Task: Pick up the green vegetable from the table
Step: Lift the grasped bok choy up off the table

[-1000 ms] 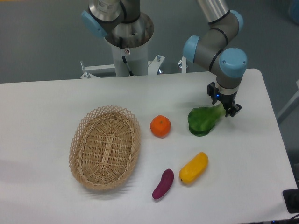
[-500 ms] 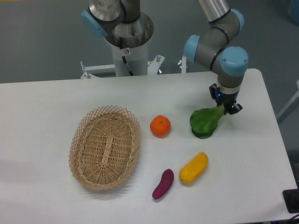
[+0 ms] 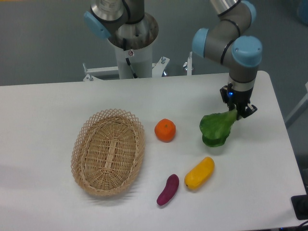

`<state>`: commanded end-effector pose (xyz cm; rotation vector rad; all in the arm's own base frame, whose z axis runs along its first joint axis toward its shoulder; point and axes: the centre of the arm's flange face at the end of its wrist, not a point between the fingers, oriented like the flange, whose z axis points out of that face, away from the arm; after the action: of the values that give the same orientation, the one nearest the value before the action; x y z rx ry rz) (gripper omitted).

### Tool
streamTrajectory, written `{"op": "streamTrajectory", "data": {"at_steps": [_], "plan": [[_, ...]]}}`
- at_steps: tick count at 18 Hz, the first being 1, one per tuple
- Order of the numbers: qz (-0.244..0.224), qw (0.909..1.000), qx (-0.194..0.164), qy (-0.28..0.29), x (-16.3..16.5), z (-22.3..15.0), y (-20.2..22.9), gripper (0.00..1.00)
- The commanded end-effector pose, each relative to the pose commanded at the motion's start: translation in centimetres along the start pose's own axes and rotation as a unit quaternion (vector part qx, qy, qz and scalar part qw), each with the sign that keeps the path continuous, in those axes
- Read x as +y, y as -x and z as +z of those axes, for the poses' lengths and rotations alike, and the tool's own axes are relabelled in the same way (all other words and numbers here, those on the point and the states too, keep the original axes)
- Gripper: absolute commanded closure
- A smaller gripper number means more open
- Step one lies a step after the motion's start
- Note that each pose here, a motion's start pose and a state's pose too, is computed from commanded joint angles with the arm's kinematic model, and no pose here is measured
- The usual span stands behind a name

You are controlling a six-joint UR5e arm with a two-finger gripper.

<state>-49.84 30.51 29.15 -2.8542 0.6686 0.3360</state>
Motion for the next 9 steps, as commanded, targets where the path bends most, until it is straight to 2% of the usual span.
{"op": "streamTrajectory", "data": {"at_steps": [6,9], "plan": [[-0.055,0.9964,-0.019,-0.061,-4.3,-4.1,0.4,0.64],[-0.089,0.9915,-0.027,-0.091,-5.1,-5.2,0.7,0.64]]}}
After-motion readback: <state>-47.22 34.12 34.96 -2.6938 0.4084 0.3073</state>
